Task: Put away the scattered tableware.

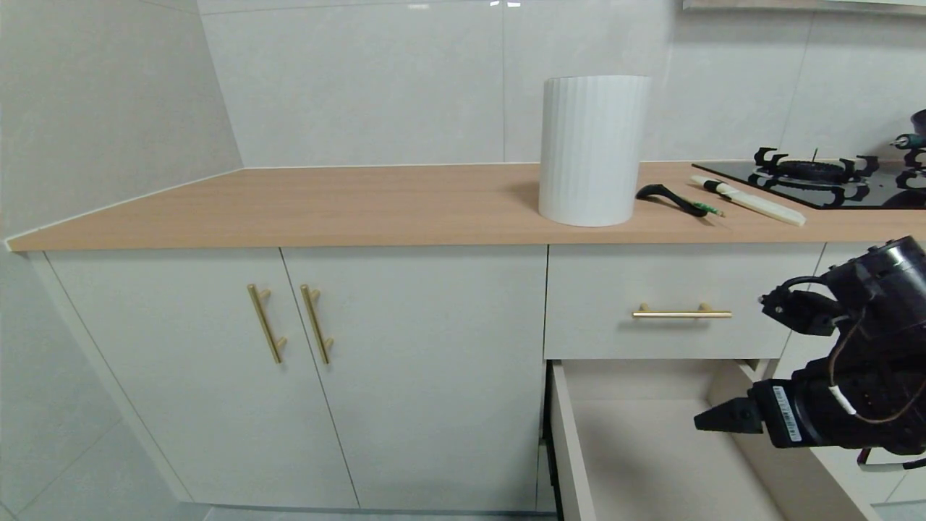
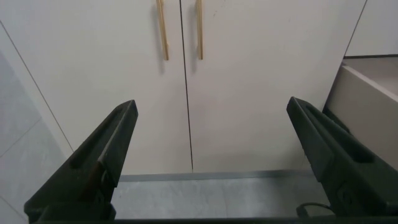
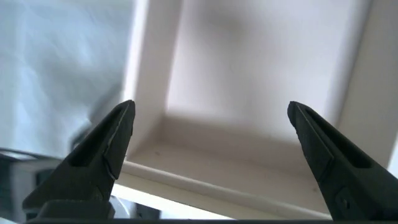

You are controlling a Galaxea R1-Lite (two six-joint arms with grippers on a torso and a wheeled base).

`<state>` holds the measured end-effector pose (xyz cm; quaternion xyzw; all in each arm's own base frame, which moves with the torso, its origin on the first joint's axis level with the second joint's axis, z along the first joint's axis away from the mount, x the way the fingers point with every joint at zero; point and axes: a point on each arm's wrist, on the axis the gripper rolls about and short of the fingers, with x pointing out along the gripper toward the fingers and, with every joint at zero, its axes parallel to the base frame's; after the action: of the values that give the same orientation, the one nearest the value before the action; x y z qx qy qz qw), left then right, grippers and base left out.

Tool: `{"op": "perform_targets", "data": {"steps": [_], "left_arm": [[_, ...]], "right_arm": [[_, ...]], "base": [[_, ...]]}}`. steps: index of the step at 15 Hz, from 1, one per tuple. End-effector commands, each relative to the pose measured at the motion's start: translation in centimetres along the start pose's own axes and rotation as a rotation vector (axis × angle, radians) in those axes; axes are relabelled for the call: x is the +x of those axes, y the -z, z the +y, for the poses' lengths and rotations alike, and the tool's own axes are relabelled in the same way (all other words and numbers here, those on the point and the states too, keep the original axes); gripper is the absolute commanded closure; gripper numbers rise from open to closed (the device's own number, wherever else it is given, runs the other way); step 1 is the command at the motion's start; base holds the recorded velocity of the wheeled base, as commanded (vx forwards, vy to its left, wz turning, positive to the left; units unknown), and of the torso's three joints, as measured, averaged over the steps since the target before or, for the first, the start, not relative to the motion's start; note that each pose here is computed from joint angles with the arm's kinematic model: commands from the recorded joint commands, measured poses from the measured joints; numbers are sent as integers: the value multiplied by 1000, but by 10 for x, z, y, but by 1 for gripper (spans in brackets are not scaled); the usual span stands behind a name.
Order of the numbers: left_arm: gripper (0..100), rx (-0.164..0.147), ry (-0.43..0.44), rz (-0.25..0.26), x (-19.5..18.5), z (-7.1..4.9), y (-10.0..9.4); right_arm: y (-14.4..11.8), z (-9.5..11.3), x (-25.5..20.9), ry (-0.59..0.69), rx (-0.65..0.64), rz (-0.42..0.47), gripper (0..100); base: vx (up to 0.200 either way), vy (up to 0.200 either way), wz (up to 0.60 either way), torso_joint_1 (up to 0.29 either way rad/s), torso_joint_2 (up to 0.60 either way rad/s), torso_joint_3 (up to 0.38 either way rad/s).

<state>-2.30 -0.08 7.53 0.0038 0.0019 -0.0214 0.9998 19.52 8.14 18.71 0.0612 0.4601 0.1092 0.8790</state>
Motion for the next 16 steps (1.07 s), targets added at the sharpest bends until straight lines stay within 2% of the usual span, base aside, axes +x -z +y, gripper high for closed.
{"op": "perform_targets", "data": {"steps": [1, 4, 8, 11, 16], "left_arm": [[0, 0, 0, 1, 0, 0, 0], [0, 0, 0, 1, 0, 0, 0], [0, 0, 0, 1, 0, 0, 0], [0, 0, 0, 1, 0, 0, 0], [0, 0, 0, 1, 0, 0, 0]], "right_arm": [[-1, -5, -19, -9, 14, -73, 0], [-6, -11, -19, 9, 14, -124, 0], [-5, -11, -24, 4, 7, -143, 0], [-4, -11, -26, 4, -7, -148, 0], [-3, -11, -28, -2, -10, -152, 0]], "base": [[0, 0, 0, 0, 0, 0], [0, 0, 0, 0, 0, 0], [0, 0, 0, 13, -51, -37], [0, 0, 0, 54, -219, -251], [0, 0, 0, 177, -498, -293]]}}
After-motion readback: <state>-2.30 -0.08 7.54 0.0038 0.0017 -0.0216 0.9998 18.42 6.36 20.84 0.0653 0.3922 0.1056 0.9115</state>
